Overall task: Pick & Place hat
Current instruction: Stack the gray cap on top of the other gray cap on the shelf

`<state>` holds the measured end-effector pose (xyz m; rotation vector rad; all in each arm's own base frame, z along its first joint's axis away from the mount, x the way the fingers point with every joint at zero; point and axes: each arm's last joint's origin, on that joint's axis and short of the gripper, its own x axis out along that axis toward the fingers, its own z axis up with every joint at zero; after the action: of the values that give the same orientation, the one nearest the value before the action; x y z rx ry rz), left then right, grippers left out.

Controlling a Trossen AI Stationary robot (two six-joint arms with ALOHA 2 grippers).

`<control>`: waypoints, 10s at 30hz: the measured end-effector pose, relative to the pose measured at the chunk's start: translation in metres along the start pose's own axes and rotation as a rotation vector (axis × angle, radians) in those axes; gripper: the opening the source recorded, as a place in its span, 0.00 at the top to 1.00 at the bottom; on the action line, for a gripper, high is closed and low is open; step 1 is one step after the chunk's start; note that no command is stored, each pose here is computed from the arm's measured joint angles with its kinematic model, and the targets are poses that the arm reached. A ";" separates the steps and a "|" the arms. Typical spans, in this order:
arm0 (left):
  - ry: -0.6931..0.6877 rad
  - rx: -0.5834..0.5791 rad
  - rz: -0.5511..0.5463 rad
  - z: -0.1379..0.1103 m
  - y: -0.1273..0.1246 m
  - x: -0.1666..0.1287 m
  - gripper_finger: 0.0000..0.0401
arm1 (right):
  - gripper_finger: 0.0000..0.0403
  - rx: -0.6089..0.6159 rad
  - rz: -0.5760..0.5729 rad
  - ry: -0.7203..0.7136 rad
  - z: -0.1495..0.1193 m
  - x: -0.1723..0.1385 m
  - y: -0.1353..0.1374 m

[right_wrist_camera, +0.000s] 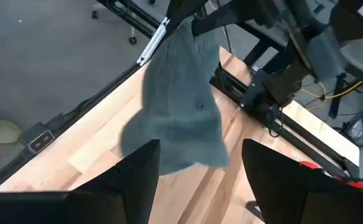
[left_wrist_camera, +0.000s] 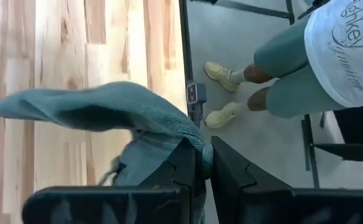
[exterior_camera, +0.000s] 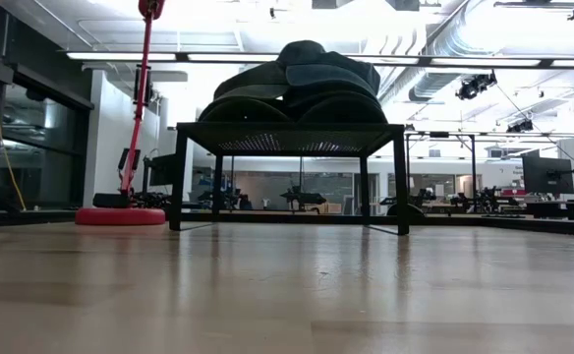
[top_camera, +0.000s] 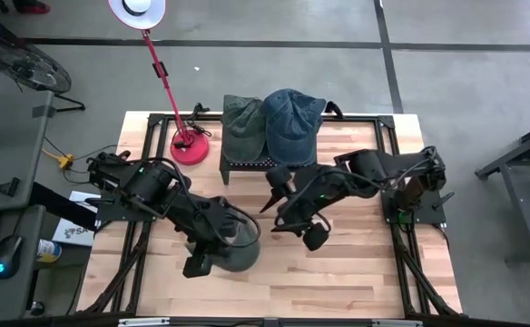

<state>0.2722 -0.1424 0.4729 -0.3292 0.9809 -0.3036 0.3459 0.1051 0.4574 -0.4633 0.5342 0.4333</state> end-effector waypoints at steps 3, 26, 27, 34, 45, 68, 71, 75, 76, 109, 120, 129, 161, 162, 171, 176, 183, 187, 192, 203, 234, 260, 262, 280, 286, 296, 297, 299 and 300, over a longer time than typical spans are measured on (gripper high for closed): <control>-0.031 0.033 0.000 0.002 -0.001 0.000 0.94 | 0.45 -0.001 -0.002 -0.017 0.002 0.011 -0.001; -0.078 0.089 0.009 0.006 -0.002 0.000 0.94 | 0.45 0.024 0.011 0.035 -0.017 0.063 -0.024; -0.079 0.089 0.014 0.006 -0.002 0.000 0.94 | 0.45 0.040 0.013 0.050 -0.019 0.063 -0.024; -0.068 0.096 0.026 0.005 -0.001 0.000 0.94 | 0.45 0.254 0.140 0.246 -0.048 0.056 -0.034; -0.082 0.190 0.097 0.004 0.001 -0.002 0.94 | 0.45 0.465 0.348 0.258 -0.090 0.087 -0.040; -0.090 0.309 0.243 0.001 0.007 -0.008 0.94 | 0.45 0.591 0.300 0.137 -0.113 0.122 -0.038; -0.091 0.325 0.265 0.000 0.008 -0.010 0.94 | 0.45 0.608 0.310 0.118 -0.111 0.122 -0.039; -0.085 0.326 0.329 -0.002 0.011 -0.011 0.94 | 0.47 0.615 0.322 0.086 -0.107 0.123 -0.039; -0.078 0.326 0.335 -0.002 0.011 -0.011 0.94 | 0.48 0.614 0.324 0.087 -0.107 0.123 -0.038; -0.048 0.322 0.406 -0.007 0.015 -0.012 0.95 | 0.99 0.620 0.243 0.128 -0.094 0.105 -0.022; -0.097 0.326 0.527 -0.005 0.018 -0.014 0.95 | 0.99 0.669 0.166 0.159 -0.087 0.091 -0.016; -0.065 0.324 0.450 -0.006 0.016 -0.013 0.95 | 0.99 0.653 0.160 0.273 -0.082 0.077 0.011; -0.092 0.315 0.451 -0.001 0.039 -0.038 0.95 | 0.64 0.650 -0.142 0.252 -0.072 -0.020 0.015; -0.091 0.320 0.448 0.000 0.042 -0.040 0.95 | 0.63 0.656 -0.161 0.249 -0.072 -0.025 0.014; -0.091 0.333 0.450 0.010 0.084 -0.067 0.95 | 0.65 0.676 -0.260 0.231 -0.074 -0.059 0.015; -0.114 0.358 0.460 0.010 0.100 -0.083 0.95 | 0.65 0.681 -0.266 0.251 -0.077 -0.068 0.017; -0.296 0.467 0.468 0.013 0.103 -0.112 0.95 | 0.65 0.634 -0.273 0.315 -0.082 -0.070 0.018; -0.391 0.471 0.508 0.011 0.106 -0.132 0.95 | 0.65 0.570 -0.267 0.321 -0.082 -0.070 0.018; -0.430 0.456 0.567 0.006 0.120 -0.151 0.95 | 0.65 0.504 -0.257 0.330 -0.082 -0.070 0.018; -0.461 0.565 0.534 -0.002 0.161 -0.185 0.95 | 0.65 0.469 -0.475 0.358 -0.084 -0.072 0.012; -0.422 0.728 0.226 -0.002 0.264 -0.181 0.95 | 0.65 0.782 -0.741 0.332 -0.104 -0.081 -0.026; -0.321 0.690 0.404 0.025 0.323 -0.156 0.95 | 0.65 0.781 -0.791 0.333 -0.105 -0.082 -0.028; -0.326 0.679 0.424 0.029 0.328 -0.154 0.95 | 0.65 0.782 -0.791 0.334 -0.105 -0.082 -0.028; -0.219 0.480 0.437 0.039 0.375 -0.118 0.95 | 0.65 0.784 -0.851 0.330 -0.105 -0.083 -0.029; -0.165 0.450 0.453 0.044 0.378 -0.105 0.95 | 0.65 0.773 -0.888 0.333 -0.105 -0.084 -0.030; -0.119 0.398 0.566 0.052 0.372 -0.097 0.77 | 0.65 0.753 -0.869 0.342 -0.105 -0.083 -0.030; -0.117 0.389 0.572 0.052 0.371 -0.097 0.76 | 0.65 0.755 -0.864 0.342 -0.105 -0.083 -0.030; -0.112 0.378 0.583 0.052 0.371 -0.097 0.74 | 0.65 0.759 -0.849 0.340 -0.105 -0.083 -0.030; -0.113 0.376 0.583 0.052 0.370 -0.097 0.74 | 0.65 0.761 -0.841 0.339 -0.105 -0.083 -0.029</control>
<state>0.3038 0.2388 0.4235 0.2813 0.8458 0.0661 0.2566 0.0044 0.4333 0.0104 0.7242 -0.6603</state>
